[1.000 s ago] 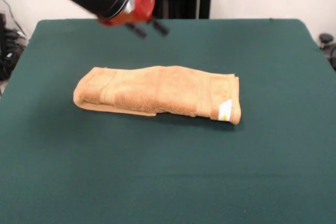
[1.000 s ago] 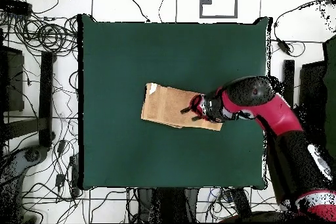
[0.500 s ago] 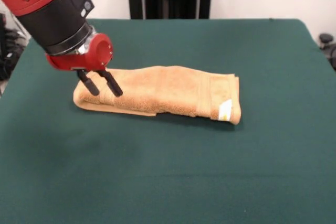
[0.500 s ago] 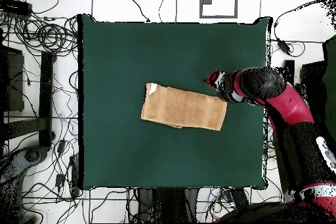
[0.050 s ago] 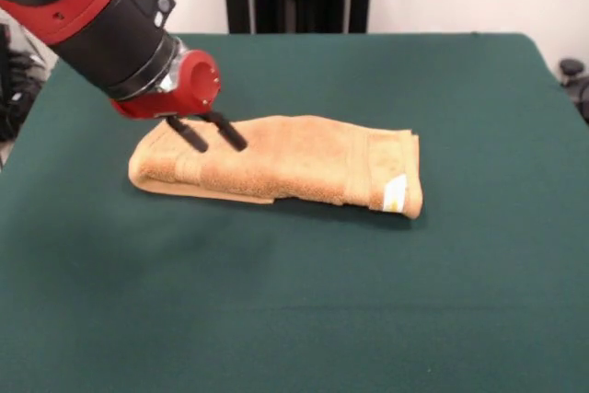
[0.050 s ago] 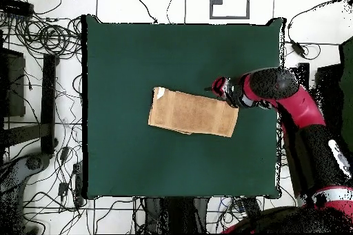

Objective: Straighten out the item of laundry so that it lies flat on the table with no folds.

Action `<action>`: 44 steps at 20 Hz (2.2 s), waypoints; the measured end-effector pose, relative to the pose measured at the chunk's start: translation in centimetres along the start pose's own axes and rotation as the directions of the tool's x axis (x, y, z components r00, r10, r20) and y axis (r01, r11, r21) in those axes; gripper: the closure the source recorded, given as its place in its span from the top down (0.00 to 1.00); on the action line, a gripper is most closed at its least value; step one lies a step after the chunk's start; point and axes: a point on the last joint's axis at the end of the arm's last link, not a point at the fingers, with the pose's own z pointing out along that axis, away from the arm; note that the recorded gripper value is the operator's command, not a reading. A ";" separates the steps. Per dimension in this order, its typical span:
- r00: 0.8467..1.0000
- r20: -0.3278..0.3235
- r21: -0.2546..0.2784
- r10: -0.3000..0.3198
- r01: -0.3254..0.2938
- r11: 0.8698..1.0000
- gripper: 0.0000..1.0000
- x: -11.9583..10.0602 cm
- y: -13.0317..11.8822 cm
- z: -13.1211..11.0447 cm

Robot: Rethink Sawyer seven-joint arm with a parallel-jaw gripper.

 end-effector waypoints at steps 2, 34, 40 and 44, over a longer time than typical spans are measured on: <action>0.998 -0.059 -0.026 0.005 -0.006 1.000 1.00 0.4 0.2 0.7; 0.992 -0.019 0.105 -0.126 0.128 0.986 1.00 -8.4 5.1 9.0; 0.988 -0.049 0.130 -0.145 0.151 0.980 1.00 -9.7 5.9 8.8; 0.988 -0.079 0.069 -0.136 0.141 0.988 1.00 -10.6 5.7 8.2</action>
